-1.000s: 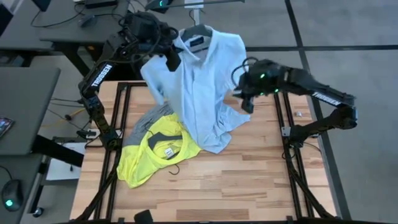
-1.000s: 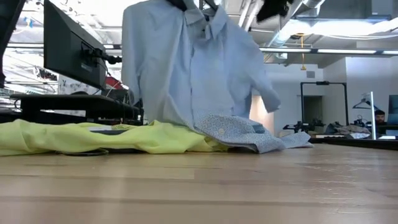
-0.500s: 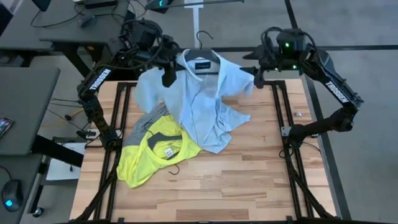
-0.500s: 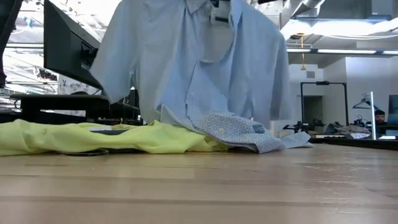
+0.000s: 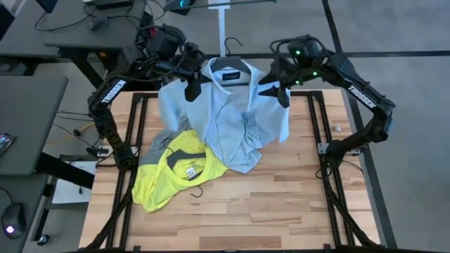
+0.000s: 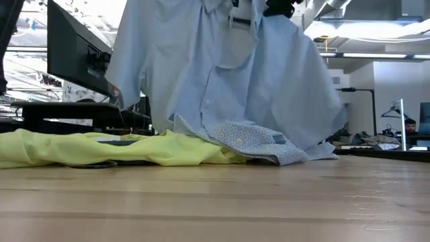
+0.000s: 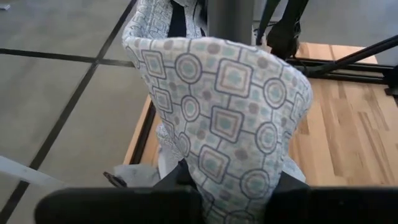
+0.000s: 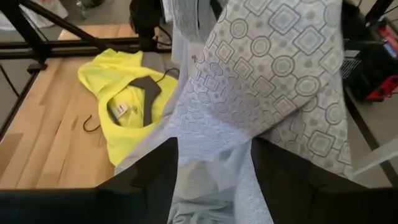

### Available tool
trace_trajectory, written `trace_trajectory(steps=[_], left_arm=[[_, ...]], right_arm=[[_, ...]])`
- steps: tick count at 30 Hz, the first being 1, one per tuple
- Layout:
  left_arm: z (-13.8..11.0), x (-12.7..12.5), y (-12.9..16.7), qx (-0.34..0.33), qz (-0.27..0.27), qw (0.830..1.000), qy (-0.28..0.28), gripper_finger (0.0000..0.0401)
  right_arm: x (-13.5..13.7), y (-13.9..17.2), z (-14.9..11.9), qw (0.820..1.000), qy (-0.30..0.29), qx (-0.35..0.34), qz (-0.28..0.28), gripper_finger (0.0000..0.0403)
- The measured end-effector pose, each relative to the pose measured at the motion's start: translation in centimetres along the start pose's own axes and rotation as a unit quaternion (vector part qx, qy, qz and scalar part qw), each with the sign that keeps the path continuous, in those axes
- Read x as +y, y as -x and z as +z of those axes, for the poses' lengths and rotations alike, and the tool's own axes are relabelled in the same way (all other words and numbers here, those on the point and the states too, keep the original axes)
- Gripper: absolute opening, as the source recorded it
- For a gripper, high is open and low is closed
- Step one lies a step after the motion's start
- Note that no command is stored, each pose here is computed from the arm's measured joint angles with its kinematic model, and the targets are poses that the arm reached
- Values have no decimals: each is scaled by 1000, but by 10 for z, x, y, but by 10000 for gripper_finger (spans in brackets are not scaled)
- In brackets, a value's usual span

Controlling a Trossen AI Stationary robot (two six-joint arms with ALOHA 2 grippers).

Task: Hang clothes
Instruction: Put the blue shirt on the black hanger on the top center of the table

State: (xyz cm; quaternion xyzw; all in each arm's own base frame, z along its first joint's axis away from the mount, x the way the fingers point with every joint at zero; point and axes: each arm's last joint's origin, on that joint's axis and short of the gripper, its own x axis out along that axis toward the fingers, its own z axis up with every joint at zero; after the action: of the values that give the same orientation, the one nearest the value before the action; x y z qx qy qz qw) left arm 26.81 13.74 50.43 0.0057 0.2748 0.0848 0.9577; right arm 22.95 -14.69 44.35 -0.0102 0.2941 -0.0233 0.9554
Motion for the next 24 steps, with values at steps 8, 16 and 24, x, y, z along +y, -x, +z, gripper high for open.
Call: trace_trajectory(steps=[8, 16, 24], left_arm=[[-1, -1, 1, 5, -4, 1000, 3, 23], [-6, -4, -1, 30, -10, 998, 45, 23], [-30, -37, -55, 110, -72, 978, 160, 23]], right_arm=[[2, 14, 1, 1000, 10, -16, -16, 117], [26, 56, 12, 998, 5, -64, -25, 113], [42, 84, 1, 998, -23, -51, -21, 113]])
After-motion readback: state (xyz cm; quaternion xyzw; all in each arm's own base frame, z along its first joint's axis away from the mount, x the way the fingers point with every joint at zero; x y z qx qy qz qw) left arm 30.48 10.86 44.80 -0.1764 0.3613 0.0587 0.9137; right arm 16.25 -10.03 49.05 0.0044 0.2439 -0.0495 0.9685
